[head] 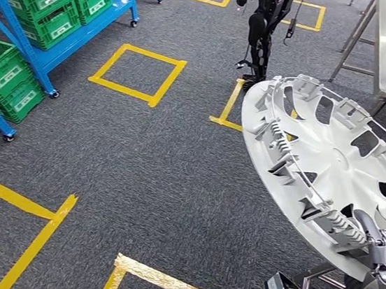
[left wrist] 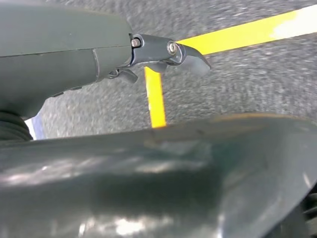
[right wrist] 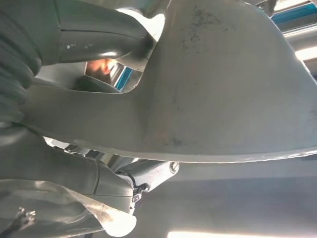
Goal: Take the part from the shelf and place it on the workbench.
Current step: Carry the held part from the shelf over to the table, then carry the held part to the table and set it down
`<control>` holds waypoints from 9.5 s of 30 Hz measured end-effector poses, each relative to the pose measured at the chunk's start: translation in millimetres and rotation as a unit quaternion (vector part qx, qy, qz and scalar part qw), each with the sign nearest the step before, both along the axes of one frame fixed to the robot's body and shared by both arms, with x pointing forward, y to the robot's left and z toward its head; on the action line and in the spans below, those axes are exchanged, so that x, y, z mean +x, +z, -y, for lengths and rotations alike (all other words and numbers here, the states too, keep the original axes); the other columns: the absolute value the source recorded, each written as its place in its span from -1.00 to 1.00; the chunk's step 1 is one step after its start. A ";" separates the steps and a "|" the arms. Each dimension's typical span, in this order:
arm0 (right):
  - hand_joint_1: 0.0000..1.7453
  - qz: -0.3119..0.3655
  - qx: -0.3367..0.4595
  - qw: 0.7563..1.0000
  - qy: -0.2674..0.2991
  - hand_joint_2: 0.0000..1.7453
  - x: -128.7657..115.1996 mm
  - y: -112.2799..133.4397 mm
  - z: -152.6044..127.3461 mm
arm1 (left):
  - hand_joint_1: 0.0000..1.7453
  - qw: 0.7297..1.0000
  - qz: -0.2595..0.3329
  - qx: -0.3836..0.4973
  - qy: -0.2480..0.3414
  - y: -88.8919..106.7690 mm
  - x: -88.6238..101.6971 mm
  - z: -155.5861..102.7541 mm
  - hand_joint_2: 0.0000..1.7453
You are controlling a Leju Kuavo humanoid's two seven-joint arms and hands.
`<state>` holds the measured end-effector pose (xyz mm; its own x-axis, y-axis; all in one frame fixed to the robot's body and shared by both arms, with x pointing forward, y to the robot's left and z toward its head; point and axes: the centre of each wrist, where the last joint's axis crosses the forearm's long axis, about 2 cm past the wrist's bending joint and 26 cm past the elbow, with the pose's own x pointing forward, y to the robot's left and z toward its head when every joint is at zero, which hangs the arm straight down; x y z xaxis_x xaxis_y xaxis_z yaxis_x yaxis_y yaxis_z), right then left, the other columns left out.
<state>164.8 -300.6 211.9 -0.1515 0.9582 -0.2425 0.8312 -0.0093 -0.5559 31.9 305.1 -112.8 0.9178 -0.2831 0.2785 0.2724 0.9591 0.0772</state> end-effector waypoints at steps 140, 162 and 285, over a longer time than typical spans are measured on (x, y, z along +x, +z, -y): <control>1.00 -0.021 -0.002 0.999 -0.025 1.00 -16.4 -5.6 10.0 | -1.00 0.998 -0.051 0.001 -0.027 -0.2 -0.2 8.9 -1.00; 1.00 -0.021 -0.037 0.999 -0.032 1.00 -15.6 -5.3 20.3 | -1.00 0.998 -0.050 0.002 -0.027 -0.4 -2.4 8.7 -1.00; -1.00 -0.223 -0.182 0.958 -0.006 1.00 150.8 -97.5 60.5 | -1.00 0.994 -0.053 0.045 -0.089 3.0 22.7 -13.0 -1.00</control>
